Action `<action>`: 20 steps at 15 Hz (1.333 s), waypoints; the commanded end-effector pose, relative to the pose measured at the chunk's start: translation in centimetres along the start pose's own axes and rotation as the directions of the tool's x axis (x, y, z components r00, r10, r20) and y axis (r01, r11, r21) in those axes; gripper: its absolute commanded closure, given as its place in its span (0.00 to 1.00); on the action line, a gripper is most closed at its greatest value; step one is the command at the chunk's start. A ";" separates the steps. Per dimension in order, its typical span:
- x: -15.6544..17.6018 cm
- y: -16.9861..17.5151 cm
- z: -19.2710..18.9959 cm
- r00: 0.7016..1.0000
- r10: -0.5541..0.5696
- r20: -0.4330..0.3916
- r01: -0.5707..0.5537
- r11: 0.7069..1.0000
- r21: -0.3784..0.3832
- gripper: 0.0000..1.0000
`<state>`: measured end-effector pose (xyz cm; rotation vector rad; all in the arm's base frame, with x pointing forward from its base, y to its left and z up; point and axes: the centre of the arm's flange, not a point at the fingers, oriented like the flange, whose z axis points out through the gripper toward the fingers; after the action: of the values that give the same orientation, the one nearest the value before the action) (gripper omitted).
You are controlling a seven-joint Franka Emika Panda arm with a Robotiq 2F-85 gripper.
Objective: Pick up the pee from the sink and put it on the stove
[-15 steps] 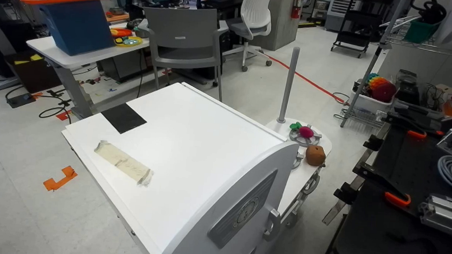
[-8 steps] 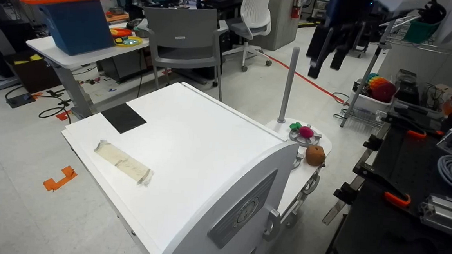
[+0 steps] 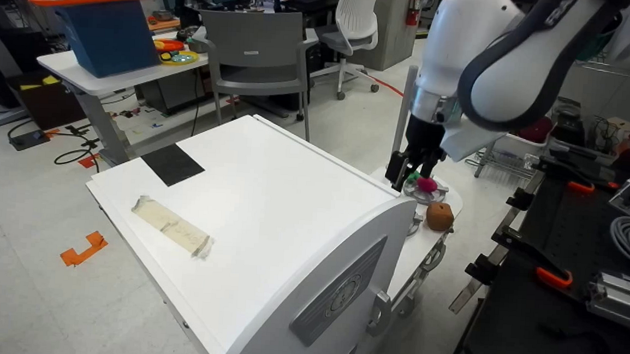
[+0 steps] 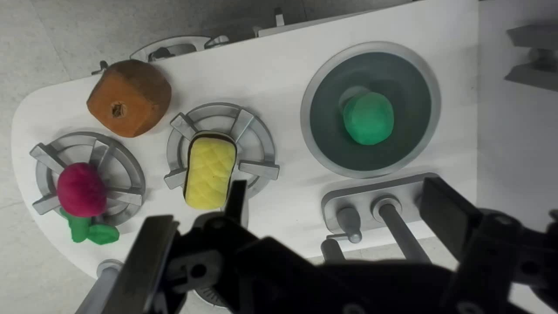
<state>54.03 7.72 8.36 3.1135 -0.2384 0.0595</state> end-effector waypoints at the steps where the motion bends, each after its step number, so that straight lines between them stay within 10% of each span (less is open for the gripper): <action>1: 3.7 -2.5 7.3 0.999 -0.026 -0.019 0.025 0.998 -0.053 0.00; 20: 3.5 -10.5 24.5 0.982 -0.183 0.047 0.187 0.978 -0.091 0.00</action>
<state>58.38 16.35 -13.89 3.0464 0.0097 -0.0086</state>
